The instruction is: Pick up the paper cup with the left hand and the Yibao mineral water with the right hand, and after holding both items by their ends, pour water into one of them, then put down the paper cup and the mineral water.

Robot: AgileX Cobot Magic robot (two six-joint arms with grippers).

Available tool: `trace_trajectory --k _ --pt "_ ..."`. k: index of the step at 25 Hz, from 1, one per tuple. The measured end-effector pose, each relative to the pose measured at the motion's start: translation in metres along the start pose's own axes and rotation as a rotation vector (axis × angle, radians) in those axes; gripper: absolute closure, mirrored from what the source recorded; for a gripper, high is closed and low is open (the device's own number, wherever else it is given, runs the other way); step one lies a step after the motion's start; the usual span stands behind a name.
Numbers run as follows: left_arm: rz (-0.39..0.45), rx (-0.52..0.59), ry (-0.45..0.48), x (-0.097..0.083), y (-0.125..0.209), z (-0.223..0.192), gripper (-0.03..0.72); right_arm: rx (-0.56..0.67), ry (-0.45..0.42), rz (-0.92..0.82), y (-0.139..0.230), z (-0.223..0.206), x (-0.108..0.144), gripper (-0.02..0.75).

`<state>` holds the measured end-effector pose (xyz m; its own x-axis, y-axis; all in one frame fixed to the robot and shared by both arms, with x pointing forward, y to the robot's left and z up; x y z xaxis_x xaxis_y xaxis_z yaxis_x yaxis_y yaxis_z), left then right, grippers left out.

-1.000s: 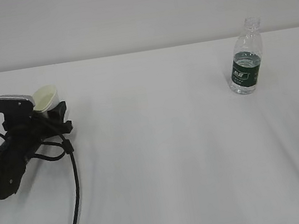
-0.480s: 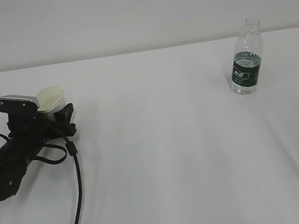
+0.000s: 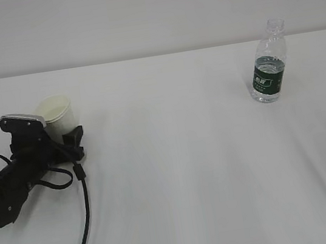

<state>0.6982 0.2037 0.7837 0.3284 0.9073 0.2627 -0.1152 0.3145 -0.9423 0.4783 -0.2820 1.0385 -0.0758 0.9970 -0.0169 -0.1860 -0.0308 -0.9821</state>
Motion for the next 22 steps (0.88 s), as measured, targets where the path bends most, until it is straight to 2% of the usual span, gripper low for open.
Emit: trace_trajectory --k 6,12,22 --pt "-0.001 0.001 0.000 0.001 -0.003 0.001 0.156 0.000 0.000 0.000 0.000 0.000 0.000 0.148" --pt "-0.008 -0.037 -0.012 0.008 -0.024 0.002 0.147 0.001 0.000 0.000 0.000 0.000 0.000 0.148" --pt "-0.006 -0.015 -0.005 0.006 -0.020 0.010 0.146 0.002 0.000 -0.002 0.000 0.000 0.000 0.148"
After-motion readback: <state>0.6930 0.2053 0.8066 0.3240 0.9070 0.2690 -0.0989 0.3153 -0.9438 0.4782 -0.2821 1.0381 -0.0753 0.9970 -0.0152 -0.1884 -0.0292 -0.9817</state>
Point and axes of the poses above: a point on each arm's last joint axis where the gripper is mounted, z pointing back along that axis away from the gripper, x along the wrist's bending axis when the last joint is at zero, y = z × x, the point moved 8 cm from there along -z, pointing out along that axis toward the gripper, and after that the axes turned 15 degrees about -z, right-handed, at the moved point
